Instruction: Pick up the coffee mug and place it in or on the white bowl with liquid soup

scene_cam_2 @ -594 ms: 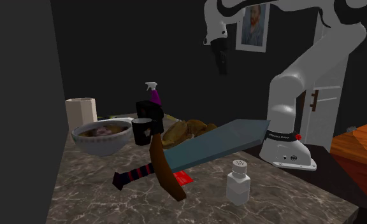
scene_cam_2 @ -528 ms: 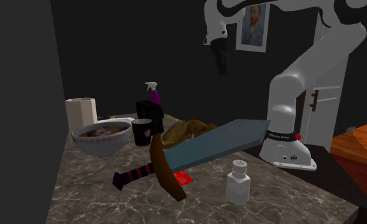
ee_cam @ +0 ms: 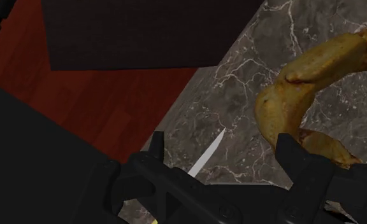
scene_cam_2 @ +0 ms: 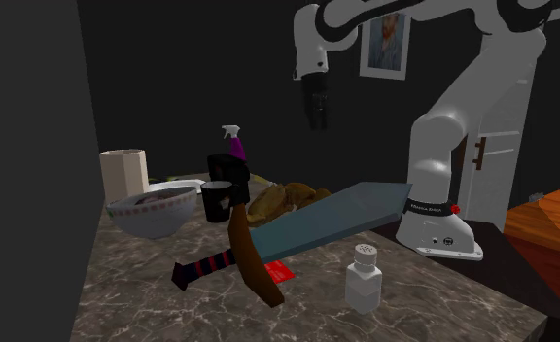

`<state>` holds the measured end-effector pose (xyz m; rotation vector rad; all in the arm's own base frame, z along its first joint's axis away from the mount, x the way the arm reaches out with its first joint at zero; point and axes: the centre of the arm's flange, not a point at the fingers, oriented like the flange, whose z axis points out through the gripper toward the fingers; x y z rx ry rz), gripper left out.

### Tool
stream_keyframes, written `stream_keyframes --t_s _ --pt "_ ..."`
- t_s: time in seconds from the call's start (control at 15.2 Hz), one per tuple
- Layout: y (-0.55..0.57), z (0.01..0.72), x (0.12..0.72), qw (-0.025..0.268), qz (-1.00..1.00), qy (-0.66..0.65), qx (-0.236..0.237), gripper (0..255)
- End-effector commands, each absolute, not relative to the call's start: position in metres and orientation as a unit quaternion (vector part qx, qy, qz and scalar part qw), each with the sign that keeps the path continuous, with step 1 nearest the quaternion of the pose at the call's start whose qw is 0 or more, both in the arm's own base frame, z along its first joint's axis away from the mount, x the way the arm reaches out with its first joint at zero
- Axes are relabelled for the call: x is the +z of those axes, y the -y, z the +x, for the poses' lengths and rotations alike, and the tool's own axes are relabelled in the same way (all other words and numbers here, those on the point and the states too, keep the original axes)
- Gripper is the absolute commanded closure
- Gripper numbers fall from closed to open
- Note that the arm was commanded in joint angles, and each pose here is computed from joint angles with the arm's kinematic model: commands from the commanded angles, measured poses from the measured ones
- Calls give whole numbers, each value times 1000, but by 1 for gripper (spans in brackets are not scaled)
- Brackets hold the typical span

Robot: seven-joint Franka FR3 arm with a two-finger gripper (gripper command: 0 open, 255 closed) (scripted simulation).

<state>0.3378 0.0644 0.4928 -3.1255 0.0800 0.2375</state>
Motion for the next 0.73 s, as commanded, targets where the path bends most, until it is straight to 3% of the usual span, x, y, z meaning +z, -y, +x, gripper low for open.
stream_keyframes --t_s 0.0,0.66 --pt "-81 349 483 1 -997 -36 65 0" --pt "-163 423 424 -9 -996 -86 18 0"
